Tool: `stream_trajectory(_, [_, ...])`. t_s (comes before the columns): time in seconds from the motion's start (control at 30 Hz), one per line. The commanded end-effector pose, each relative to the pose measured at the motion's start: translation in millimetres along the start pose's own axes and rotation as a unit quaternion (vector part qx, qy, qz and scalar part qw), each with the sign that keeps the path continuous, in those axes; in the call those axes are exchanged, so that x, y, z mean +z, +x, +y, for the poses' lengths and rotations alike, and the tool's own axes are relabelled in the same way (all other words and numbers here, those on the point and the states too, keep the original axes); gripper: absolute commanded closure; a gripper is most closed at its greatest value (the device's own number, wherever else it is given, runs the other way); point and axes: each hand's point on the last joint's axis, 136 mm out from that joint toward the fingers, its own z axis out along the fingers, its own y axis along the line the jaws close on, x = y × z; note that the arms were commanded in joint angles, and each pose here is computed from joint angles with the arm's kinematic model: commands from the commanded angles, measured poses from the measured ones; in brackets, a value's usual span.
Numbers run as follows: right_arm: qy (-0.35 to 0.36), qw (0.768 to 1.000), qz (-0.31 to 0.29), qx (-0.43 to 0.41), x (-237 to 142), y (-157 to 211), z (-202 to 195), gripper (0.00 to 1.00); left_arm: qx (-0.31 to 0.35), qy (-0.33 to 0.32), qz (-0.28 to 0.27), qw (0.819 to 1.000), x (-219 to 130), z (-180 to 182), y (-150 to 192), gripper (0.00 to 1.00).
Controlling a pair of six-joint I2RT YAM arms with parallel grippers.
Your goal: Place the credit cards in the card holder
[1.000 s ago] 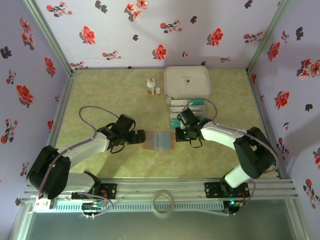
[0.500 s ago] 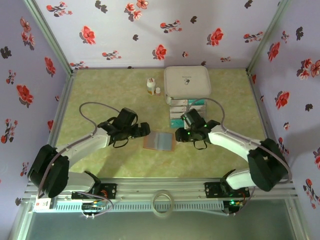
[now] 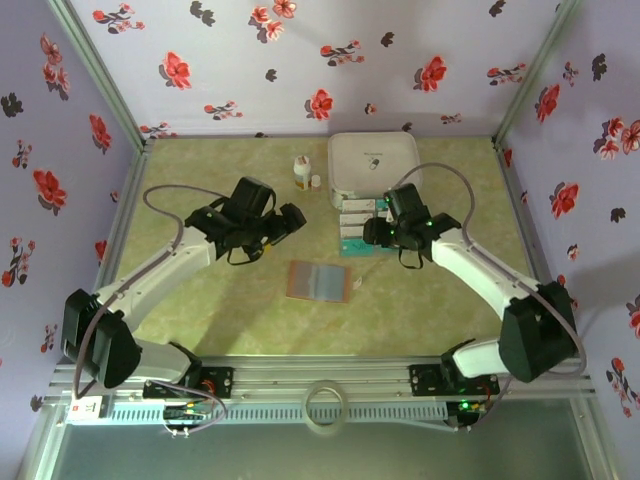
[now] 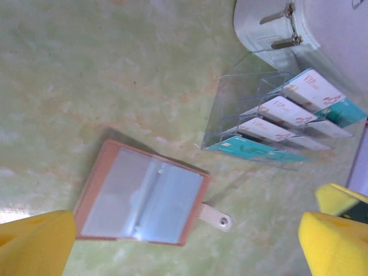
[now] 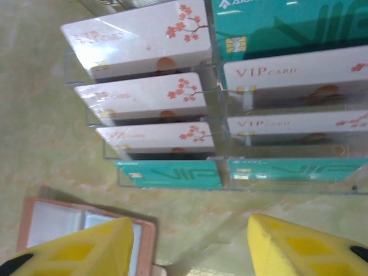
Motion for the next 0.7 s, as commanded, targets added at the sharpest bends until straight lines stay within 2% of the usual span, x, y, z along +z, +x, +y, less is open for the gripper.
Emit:
stream_trajectory(0.0, [-0.006,0.999,0.013,-0.034,8,-7,7,0.46,-0.088,-0.042,0.028,0.995,-14,5,5,0.0])
stream_trajectory(0.23, [-0.036,0.996,0.049,-0.058,29,-7,23,0.46,-0.152,-0.082,0.035,0.984,-50,-10,-2,0.0])
stream_trajectory(0.5, [-0.052,0.994,0.076,-0.066,46,-3,30,0.46,-0.156,-0.041,0.018,0.987,-64,-35,-17,0.0])
stream_trajectory(0.67, [-0.054,0.992,0.089,-0.067,55,6,28,0.46,-0.162,-0.037,0.012,0.986,-64,-37,-26,0.0])
